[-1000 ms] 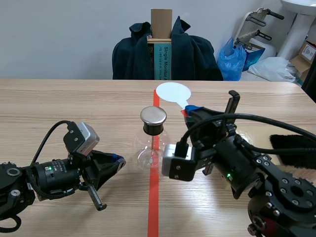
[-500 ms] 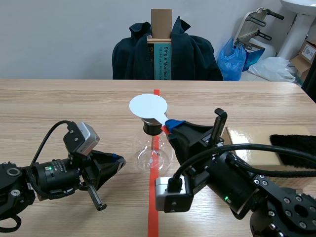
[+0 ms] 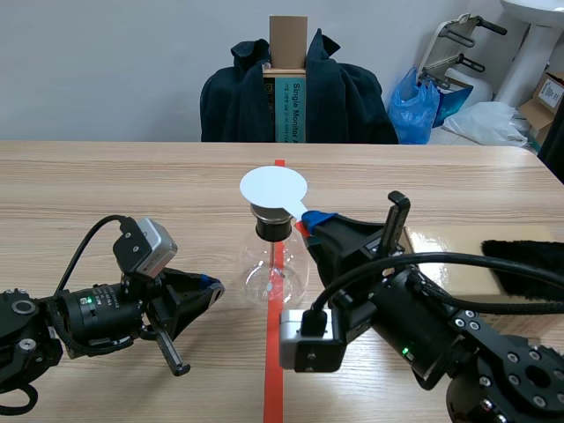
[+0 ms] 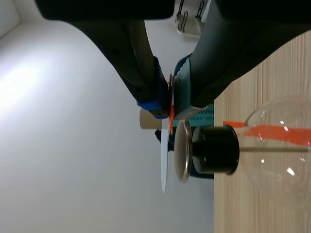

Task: Do the electroscope experiment.
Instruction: 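Move the plate toward and away from the electroscope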

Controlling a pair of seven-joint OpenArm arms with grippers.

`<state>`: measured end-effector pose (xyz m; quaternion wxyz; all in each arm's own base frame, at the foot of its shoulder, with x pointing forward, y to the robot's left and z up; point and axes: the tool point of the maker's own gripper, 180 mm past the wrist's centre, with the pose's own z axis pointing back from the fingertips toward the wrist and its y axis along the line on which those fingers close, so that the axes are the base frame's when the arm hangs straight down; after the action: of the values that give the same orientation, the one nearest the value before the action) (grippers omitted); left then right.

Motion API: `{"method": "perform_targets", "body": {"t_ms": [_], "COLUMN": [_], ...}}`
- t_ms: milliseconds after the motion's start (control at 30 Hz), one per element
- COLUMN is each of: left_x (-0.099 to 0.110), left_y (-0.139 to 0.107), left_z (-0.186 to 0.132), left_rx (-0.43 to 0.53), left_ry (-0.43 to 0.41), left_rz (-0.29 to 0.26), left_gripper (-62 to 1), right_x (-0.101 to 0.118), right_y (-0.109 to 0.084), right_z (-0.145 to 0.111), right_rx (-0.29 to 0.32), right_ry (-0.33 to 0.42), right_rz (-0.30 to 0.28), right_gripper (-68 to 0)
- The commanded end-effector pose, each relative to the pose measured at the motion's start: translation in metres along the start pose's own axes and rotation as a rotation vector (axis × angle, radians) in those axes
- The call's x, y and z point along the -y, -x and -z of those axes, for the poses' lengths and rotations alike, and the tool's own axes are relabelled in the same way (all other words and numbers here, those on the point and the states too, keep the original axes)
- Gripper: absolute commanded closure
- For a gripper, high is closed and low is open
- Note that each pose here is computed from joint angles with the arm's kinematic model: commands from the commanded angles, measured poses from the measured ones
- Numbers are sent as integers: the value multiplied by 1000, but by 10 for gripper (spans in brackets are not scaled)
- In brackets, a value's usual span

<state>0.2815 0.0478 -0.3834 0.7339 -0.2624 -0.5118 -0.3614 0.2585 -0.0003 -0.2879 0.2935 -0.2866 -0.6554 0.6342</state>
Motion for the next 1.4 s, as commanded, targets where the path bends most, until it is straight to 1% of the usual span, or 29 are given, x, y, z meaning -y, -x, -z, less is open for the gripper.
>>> {"method": "perform_targets", "body": {"t_ms": [0, 233, 333, 433, 567, 667, 767, 967, 1100, 1200, 1367], "left_x": [-5, -5, -5, -5, -5, -5, -5, -5, -5, -5, -5], "left_y": [-12, -12, -12, -12, -12, -12, -12, -12, -12, -12, -12], "left_z": [1, 1, 1, 1, 1, 1, 1, 1, 1, 1, 1], "left_rx": [38, 38, 38, 38, 38, 37, 37, 34, 34, 34, 34], "left_ry": [-8, -8, -8, -8, -8, -8, -8, -8, -8, -8, -8], "left_rz": [10, 10, 10, 10, 10, 10, 10, 10, 10, 10, 10], "left_gripper": [-32, -32, -32, -32, -32, -32, -32, -32, -32, -32, -32], "right_x": [13, 14, 15, 15, 14, 13, 12, 9, 5, 4, 4], "right_y": [8, 34, 43, 46, 46, 42, 34, 6, -10, -15, -16], "right_z": [4, 1, -1, -1, -2, -2, -2, -5, -9, -10, -10], "right_rx": [-31, -175, -223, -243, -243, -223, -188, -57, 11, 34, 37], "right_ry": [42, 49, 50, 50, 48, 45, 46, 48, 34, 36, 37], "right_rz": [-16, -14, -13, -13, -12, -17, -24, -33, -24, -21, -21], "right_gripper": [-7, -7, -7, -7, -7, -7, -7, -7, -7, -7, -7]}}
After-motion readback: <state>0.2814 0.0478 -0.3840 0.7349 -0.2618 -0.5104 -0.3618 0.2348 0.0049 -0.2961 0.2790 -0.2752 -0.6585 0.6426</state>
